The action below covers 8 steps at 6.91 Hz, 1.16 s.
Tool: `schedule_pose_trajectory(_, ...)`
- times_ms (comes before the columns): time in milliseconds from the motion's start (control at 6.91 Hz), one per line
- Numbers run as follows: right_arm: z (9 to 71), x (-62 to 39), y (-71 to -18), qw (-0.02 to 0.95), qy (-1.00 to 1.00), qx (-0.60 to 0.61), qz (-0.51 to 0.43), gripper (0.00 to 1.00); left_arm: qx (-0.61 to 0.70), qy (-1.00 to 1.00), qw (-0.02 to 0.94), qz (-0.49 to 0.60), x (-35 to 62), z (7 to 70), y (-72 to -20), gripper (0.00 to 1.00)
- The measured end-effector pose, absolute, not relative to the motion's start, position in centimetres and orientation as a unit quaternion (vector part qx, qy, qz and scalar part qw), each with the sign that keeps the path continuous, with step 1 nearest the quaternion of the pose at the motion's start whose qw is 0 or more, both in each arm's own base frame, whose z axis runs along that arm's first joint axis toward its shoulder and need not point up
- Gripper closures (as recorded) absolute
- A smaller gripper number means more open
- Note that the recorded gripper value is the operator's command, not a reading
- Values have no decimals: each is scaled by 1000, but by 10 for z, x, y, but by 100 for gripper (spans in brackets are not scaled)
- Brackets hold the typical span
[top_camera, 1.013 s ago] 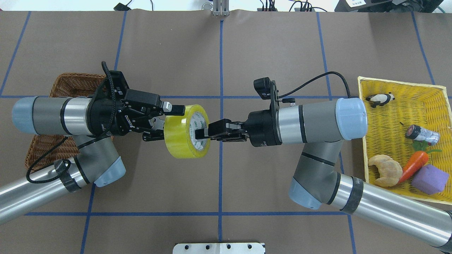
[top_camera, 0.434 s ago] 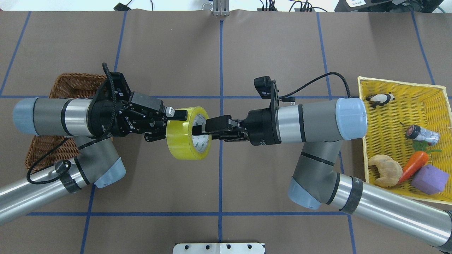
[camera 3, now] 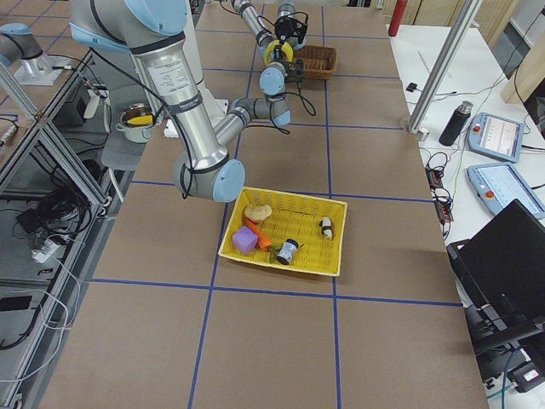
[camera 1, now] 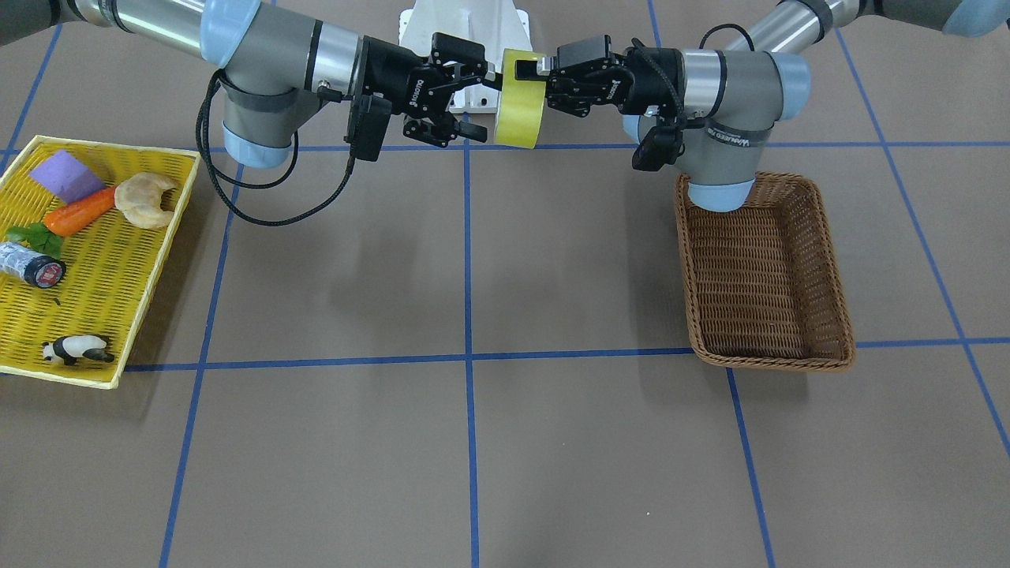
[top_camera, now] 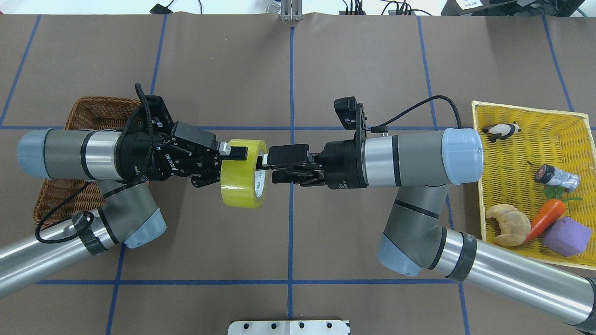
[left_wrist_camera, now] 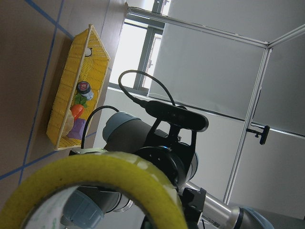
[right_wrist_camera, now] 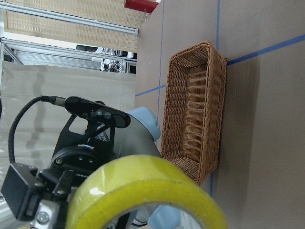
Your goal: Move tape to another basket
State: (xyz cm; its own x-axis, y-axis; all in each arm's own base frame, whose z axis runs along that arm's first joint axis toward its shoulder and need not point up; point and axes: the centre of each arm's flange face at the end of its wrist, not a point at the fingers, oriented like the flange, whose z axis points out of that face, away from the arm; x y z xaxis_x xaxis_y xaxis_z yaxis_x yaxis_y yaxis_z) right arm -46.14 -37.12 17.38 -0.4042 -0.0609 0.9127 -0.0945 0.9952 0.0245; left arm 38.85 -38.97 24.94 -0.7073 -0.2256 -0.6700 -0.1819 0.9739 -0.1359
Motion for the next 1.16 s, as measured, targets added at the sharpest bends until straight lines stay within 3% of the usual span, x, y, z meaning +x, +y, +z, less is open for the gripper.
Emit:
schedule_pose_trajectory(724,206,-452,-377,567,-822,40,12,0,-112,923,366,-31,388,250,-389,100)
schedule_pose_trajectory(1158,227,-407,-413,592,-805,41,-3,0,-108,923,368,-34,386,250,-391,100)
